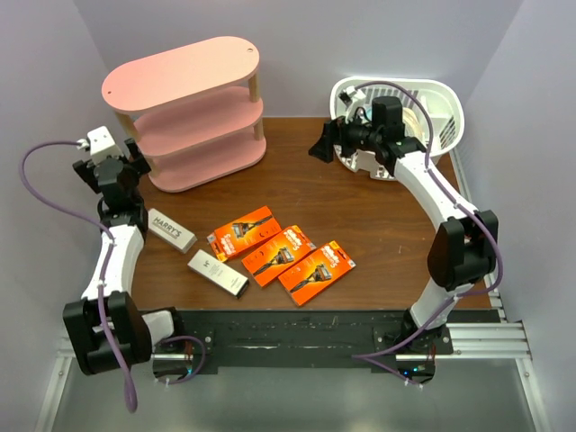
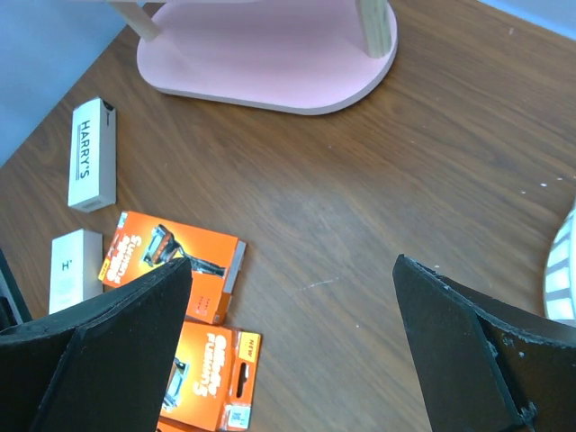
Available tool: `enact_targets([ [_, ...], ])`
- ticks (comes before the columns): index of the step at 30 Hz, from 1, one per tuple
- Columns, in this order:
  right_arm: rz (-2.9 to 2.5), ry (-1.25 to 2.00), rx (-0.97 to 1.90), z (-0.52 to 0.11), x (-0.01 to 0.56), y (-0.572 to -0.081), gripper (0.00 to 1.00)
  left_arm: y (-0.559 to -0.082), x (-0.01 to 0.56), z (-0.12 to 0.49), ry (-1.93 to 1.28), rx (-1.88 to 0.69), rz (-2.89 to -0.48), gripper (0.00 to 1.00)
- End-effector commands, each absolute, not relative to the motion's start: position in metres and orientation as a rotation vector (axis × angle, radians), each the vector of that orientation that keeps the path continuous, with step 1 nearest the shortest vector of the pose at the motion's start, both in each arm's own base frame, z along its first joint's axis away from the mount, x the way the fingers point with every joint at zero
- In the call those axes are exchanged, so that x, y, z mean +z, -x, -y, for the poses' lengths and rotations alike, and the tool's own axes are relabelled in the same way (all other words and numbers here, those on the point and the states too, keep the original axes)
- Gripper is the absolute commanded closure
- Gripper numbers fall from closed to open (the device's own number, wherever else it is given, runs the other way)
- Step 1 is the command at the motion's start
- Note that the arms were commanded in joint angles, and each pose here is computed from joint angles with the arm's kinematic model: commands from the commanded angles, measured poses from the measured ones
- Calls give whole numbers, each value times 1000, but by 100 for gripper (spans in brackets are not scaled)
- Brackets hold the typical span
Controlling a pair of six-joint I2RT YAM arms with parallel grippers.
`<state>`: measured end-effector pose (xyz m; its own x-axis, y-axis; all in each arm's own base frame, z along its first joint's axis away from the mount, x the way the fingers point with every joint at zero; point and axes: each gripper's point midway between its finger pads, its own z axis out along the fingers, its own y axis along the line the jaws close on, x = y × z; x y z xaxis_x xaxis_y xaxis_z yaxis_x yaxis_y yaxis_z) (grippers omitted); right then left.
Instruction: Place and organize the shaving razors onto the shelf
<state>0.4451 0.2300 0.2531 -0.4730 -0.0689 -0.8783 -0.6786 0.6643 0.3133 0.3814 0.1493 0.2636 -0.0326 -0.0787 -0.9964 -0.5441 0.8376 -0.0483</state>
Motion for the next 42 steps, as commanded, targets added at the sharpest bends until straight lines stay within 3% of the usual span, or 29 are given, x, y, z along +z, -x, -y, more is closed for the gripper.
enact_targets([
  [1, -1863, 577, 876, -243, 282, -453, 1, -405, 320, -143, 361, 359, -1391, 3],
  [12, -1839, 583, 857, -255, 280, -467, 1, -445, 311, -155, 282, 406, -1334, 18],
  [20, -1761, 558, 823, -297, 273, -525, 1, -470, 312, -161, 187, 466, -1291, 44],
  [25, -1612, 553, 877, -333, 281, -561, 2, -477, 308, -164, 112, 532, -1301, 74],
  [26, -1579, 523, 909, -343, 280, -574, 2, -477, 308, -162, 92, 533, -1304, 75],
  [29, -1480, 465, 942, -355, 291, -600, 1, -474, 303, -163, 78, 561, -1324, 76],
  [36, -1283, 377, 791, -370, 298, -641, 1, -465, 280, -171, 120, 598, -1404, 42],
  [42, -1163, 319, 660, -386, 300, -654, 1, -468, 268, -167, 127, 557, -1471, 32],
])
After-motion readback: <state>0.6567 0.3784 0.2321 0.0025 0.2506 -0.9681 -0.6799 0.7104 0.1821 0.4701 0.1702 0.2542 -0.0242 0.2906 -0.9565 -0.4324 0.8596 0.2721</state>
